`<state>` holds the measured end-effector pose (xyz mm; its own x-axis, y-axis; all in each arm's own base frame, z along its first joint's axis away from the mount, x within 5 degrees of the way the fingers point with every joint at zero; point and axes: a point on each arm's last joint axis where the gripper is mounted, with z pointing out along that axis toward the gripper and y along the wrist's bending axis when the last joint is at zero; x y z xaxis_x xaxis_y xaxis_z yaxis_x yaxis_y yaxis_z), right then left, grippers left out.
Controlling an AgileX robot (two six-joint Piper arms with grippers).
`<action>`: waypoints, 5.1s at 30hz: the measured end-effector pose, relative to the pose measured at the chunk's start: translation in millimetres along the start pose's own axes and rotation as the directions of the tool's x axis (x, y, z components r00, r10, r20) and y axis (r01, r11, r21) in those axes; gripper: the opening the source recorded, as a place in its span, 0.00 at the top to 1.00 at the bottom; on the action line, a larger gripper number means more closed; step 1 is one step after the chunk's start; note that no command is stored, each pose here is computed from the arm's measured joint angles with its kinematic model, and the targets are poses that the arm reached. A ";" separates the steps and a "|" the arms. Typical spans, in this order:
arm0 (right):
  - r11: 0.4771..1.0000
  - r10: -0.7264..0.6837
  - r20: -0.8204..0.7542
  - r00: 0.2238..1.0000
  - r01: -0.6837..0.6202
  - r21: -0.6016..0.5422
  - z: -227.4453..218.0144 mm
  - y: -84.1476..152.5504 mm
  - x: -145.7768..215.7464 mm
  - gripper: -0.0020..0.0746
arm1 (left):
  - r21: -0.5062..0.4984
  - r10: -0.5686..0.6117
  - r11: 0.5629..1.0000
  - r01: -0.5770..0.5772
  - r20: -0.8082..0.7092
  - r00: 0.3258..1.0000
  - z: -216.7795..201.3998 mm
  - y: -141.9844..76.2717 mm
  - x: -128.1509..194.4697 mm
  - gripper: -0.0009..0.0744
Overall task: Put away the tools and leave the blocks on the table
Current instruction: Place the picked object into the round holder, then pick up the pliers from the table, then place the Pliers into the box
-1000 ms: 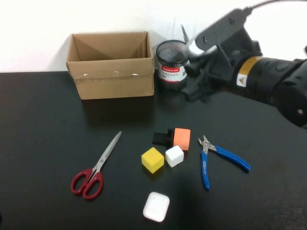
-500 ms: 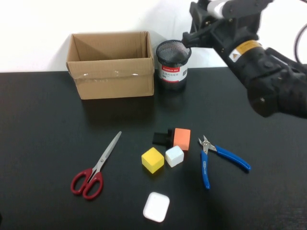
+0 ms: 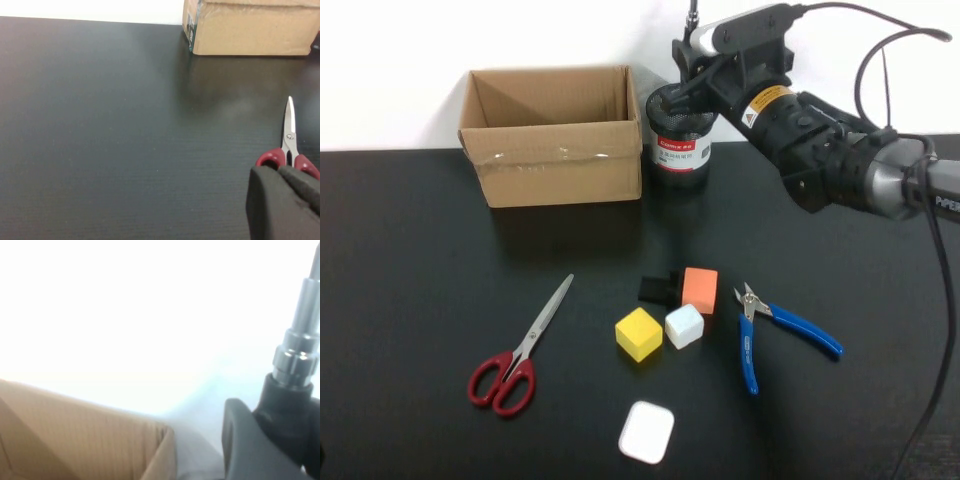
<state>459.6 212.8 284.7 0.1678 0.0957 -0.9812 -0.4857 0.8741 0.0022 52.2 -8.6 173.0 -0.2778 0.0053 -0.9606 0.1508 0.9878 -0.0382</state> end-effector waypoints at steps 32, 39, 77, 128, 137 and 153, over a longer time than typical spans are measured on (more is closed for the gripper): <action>0.977 0.118 -0.964 0.239 -0.202 0.070 -130.9 38.9 -34.9 0.49 | 0.000 0.000 1.000 0.000 0.000 1.000 0.0 0.0 0.0 0.99; 0.967 0.135 -0.986 0.095 -0.232 0.110 -162.7 64.7 15.3 0.49 | -0.002 0.006 1.000 -0.006 0.000 1.000 0.0 0.2 0.0 0.99; 0.954 0.299 -0.950 0.094 -0.040 0.296 -157.9 56.3 108.5 0.54 | -0.002 0.006 1.000 -0.006 0.000 1.000 0.0 0.2 0.0 0.99; 0.984 0.033 -0.239 0.970 -0.074 -0.164 -49.7 106.6 -99.9 0.98 | -0.002 0.006 1.000 -0.006 0.000 1.000 0.0 0.2 0.0 0.99; 0.955 0.174 0.040 0.984 -0.159 -0.249 2.5 121.5 -65.0 0.98 | 0.000 0.000 1.000 0.000 0.000 1.000 0.0 0.0 0.0 0.99; 0.870 0.475 0.105 0.874 -0.449 -0.202 66.1 122.9 -7.5 0.78 | -0.002 0.006 1.000 -0.006 0.000 1.000 0.0 0.2 0.0 0.99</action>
<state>455.4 351.0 305.1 0.0058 0.5485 -0.8361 -0.6716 0.6216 0.4032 52.2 -8.4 173.0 -0.2769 0.0110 -0.9608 0.1504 0.9881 -0.0320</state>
